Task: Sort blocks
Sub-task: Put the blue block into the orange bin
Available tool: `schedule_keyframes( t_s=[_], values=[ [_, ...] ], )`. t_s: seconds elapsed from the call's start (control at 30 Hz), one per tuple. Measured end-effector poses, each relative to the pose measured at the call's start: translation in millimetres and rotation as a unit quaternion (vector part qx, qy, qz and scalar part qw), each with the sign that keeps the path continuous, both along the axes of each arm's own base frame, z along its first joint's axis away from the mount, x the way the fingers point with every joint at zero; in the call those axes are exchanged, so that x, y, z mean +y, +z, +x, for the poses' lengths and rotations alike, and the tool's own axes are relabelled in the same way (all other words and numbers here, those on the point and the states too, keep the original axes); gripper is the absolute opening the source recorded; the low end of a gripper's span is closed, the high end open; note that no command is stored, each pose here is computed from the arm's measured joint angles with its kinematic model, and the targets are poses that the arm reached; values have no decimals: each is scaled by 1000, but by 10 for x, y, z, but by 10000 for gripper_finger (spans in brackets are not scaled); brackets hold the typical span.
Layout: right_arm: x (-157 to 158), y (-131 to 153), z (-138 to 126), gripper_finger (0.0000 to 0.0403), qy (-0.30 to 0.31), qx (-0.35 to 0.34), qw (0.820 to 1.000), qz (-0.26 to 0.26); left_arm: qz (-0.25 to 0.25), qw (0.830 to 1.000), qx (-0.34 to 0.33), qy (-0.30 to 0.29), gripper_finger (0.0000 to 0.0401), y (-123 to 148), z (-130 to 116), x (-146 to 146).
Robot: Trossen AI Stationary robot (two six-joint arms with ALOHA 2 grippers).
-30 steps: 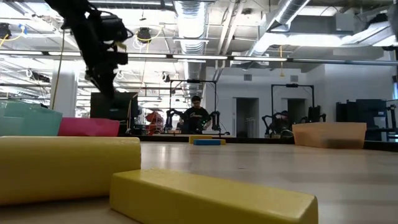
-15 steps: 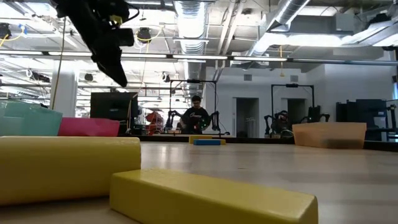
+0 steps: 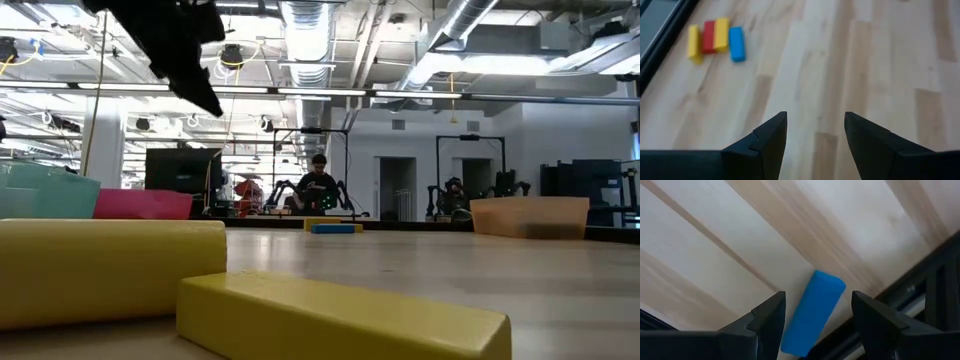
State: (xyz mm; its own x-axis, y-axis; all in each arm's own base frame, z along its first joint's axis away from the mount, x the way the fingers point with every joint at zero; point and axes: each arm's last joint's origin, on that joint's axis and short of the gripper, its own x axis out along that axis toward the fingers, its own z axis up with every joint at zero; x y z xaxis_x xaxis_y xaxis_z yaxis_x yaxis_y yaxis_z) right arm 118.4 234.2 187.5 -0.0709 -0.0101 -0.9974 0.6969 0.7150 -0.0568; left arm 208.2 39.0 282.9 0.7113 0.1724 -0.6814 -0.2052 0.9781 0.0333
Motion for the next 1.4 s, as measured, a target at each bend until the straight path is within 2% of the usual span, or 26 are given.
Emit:
schedule_keyframes(
  t_s=[0.23,0.57,0.9,1.07,1.4],
  values=[
    [77,-1,-156,239,-41,-2,999,-3,-2,998,-31,-54,194,30,97,-245],
    [79,-184,-175,239,-56,-3,998,-1,-4,993,-19,-115,194,-90,273,-526],
    [58,-186,-161,239,-76,-1,997,-8,0,990,-18,-139,194,-146,343,-653],
    [-29,-327,-119,237,-74,4,997,-1,2,988,-32,-149,194,-126,359,-693],
    [-93,-417,-52,183,-60,10,998,16,4,986,-32,-163,194,-125,349,-761]
  ],
)
